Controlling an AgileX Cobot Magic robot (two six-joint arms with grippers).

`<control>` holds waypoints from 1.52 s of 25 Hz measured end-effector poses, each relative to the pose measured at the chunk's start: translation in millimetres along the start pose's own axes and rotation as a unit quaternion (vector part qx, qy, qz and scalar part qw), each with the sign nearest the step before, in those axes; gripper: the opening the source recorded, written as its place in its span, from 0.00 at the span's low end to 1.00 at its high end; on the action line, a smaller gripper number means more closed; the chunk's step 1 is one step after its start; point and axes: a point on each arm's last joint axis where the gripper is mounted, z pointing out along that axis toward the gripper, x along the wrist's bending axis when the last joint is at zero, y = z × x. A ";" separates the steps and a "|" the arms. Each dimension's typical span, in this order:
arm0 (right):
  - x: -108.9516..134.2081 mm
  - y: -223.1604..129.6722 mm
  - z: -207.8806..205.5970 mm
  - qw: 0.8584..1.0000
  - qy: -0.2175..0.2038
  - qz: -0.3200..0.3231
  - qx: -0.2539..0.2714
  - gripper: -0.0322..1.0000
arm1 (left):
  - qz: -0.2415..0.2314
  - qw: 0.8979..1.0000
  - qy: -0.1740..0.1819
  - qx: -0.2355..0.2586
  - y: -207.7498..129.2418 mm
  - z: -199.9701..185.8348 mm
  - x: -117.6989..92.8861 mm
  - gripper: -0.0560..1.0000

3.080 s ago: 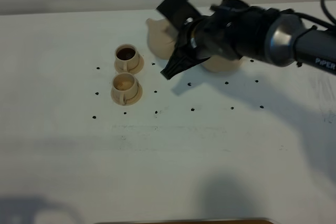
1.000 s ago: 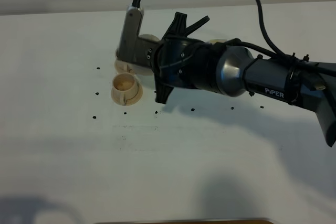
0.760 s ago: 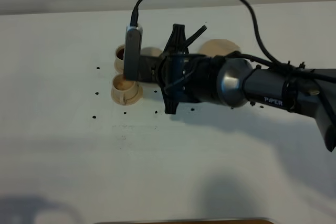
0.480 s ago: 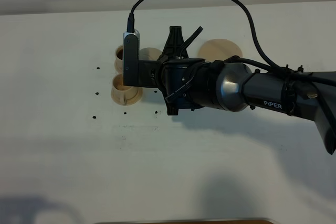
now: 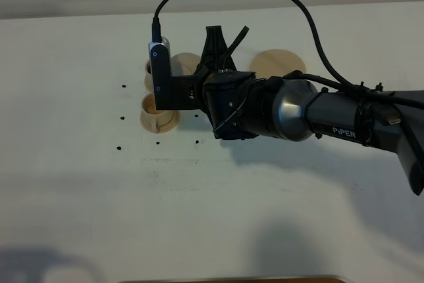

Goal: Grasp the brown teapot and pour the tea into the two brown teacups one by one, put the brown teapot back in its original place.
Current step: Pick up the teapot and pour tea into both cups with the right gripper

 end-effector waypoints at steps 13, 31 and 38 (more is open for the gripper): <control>6.9 -3.8 2.1 0.999 -0.009 -0.049 0.002 0.11 | 0.000 1.000 0.000 0.000 0.0 0.0 0.0 0.62; 6.2 0.5 0.5 0.992 -0.021 -0.124 -0.006 0.11 | 0.000 1.000 0.000 0.000 0.0 0.0 0.0 0.62; 6.2 0.5 0.5 0.989 -0.021 -0.148 -0.006 0.11 | 0.000 1.000 0.000 0.000 0.0 0.0 0.0 0.62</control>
